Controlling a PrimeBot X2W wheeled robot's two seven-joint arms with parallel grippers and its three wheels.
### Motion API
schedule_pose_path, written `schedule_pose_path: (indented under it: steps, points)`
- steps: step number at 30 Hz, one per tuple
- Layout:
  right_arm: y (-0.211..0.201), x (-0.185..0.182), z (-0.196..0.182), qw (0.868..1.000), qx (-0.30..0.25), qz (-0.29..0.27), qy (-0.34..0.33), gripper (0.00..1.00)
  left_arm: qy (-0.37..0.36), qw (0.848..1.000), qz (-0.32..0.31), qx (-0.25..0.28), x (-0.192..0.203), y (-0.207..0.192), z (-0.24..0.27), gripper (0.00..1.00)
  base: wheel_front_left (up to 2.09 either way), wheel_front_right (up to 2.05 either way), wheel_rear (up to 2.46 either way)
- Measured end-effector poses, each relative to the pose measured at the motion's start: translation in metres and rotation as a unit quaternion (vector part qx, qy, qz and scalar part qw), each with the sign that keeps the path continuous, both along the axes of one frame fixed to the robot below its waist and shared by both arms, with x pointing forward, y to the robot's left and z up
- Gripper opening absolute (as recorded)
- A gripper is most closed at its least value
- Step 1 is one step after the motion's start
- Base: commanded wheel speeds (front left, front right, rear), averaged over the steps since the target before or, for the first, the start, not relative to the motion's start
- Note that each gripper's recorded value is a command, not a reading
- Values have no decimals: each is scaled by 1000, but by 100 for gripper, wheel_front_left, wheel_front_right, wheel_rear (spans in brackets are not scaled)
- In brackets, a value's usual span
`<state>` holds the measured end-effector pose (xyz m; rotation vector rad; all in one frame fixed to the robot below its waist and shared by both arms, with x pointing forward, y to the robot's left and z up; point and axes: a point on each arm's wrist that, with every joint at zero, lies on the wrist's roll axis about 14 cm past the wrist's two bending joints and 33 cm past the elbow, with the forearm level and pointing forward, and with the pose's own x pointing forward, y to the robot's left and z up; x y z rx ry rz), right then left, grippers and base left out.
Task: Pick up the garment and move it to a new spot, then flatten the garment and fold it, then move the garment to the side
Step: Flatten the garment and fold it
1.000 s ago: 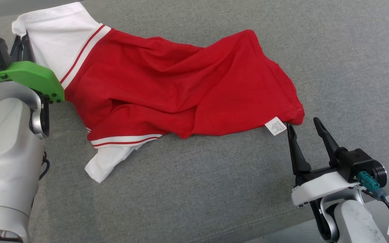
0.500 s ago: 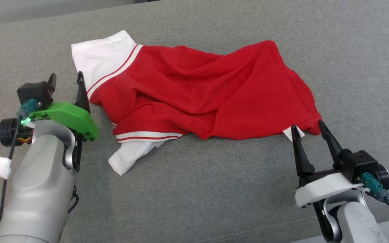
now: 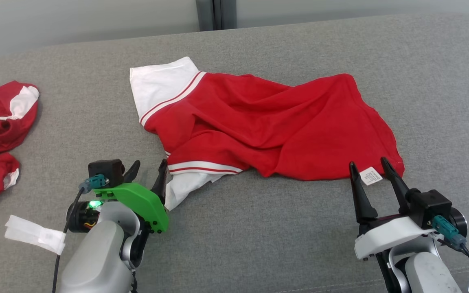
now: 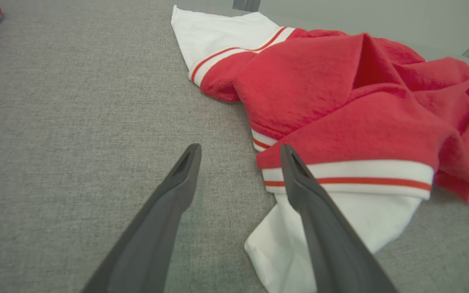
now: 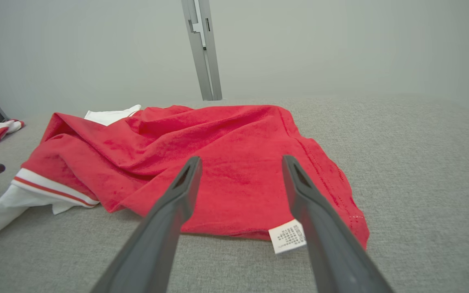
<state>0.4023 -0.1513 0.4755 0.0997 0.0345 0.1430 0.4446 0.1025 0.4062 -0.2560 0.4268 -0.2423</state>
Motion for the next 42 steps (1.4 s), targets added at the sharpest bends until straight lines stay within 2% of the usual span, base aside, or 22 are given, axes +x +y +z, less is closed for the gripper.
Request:
schedule_pose_path:
  steps: [8, 19, 20, 21, 22, 24, 31, 37, 42]
  points:
    - [-14, -6, -2, 1000, 1, -20, 3, 100, 68, 996, -23, -45, -3, -30, -14, 100, 0, 0, 0]
    - [-30, -9, -12, 999, 1, -45, 13, 100, 110, 992, -37, -47, 7, -40, -29, 100, 0, 0, 0]
    - [-30, -9, -12, 999, 1, -46, 14, 100, 110, 992, -37, -47, 8, -40, -30, 75, 0, 0, 0]
    - [-30, -8, -13, 999, 1, -46, 15, 100, 111, 992, -37, -47, 9, -40, -30, 22, 0, 0, 0]
    - [-31, -8, -14, 999, 1, -46, 16, 100, 111, 992, -40, -48, 9, -41, -30, 0, 0, 0, 0]
    - [-31, -8, -15, 999, 2, -47, 17, 100, 106, 992, -44, -50, 11, -42, -28, 0, 0, 0, 0]
    - [-27, -7, -13, 999, 4, -41, 13, 100, 2, 997, -35, -72, 26, -40, 14, 0, 0, 0, 0]
    - [-22, -6, -8, 999, 4, -34, 6, 100, -58, 983, -55, -167, 11, -65, 68, 0, 0, 0, 0]
    - [-12, -4, -4, 1000, 5, -20, 0, 100, -60, 963, -72, -251, -16, -81, 105, 0, 0, 0, 0]
